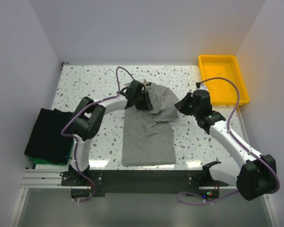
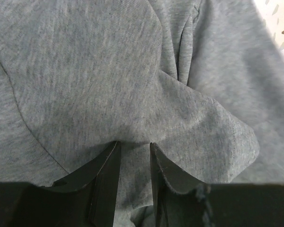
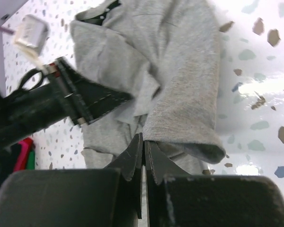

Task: Fold and stack the t-shirts
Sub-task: Fold the tshirt

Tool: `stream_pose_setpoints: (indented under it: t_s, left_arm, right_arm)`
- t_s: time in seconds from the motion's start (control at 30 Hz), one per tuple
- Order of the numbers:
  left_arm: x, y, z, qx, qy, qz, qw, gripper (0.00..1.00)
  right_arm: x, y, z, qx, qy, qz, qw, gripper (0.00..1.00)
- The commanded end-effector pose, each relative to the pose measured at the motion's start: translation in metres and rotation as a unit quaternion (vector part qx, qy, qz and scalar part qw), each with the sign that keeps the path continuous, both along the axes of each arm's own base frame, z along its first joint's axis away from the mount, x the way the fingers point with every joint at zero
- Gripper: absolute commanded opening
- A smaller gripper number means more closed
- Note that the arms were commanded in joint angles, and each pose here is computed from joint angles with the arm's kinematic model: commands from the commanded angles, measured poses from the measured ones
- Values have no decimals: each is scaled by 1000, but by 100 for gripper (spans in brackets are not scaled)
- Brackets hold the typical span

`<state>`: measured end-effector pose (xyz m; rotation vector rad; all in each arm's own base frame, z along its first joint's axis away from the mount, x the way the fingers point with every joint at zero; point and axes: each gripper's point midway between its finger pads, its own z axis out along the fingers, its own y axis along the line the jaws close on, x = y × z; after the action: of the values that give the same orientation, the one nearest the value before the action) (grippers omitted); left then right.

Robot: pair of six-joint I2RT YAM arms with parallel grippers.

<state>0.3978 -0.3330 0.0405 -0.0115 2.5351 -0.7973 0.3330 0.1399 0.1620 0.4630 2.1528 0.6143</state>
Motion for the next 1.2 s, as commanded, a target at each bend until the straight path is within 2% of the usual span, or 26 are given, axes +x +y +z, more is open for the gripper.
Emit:
stream_pose_setpoints:
  t_s: [0.0, 0.17, 0.37, 0.6, 0.97, 1.03, 1.1, 1.17]
  left_arm:
    - [15, -10, 10, -18, -28, 0, 999, 36]
    - [15, -11, 3, -16, -23, -2, 1000, 36]
    - [15, -12, -2, -16, -20, -5, 1000, 36]
    - [17, -15, 3, -23, -25, -9, 999, 36]
    - [15, -32, 55, -86, -62, -51, 993, 39]
    - [16, -26, 57, -89, -58, -40, 994, 39]
    - [24, -20, 75, -104, -81, -22, 991, 40]
    - [31, -1, 79, -91, -82, 10, 992, 40]
  right_arm:
    - [0, 12, 42, -28, -57, 23, 998, 0]
    - [-9, 39, 78, -47, -99, 63, 992, 0]
    - [-7, 40, 117, -60, -146, 68, 985, 0]
    - [5, 50, 148, -71, -170, 92, 979, 0]
    - [27, 67, 118, -111, -133, 131, 976, 1]
    - [35, 74, 110, -113, -128, 141, 975, 1]
    - [42, 83, 110, -111, -131, 153, 973, 1]
    - [54, 91, 104, -113, -127, 159, 973, 1]
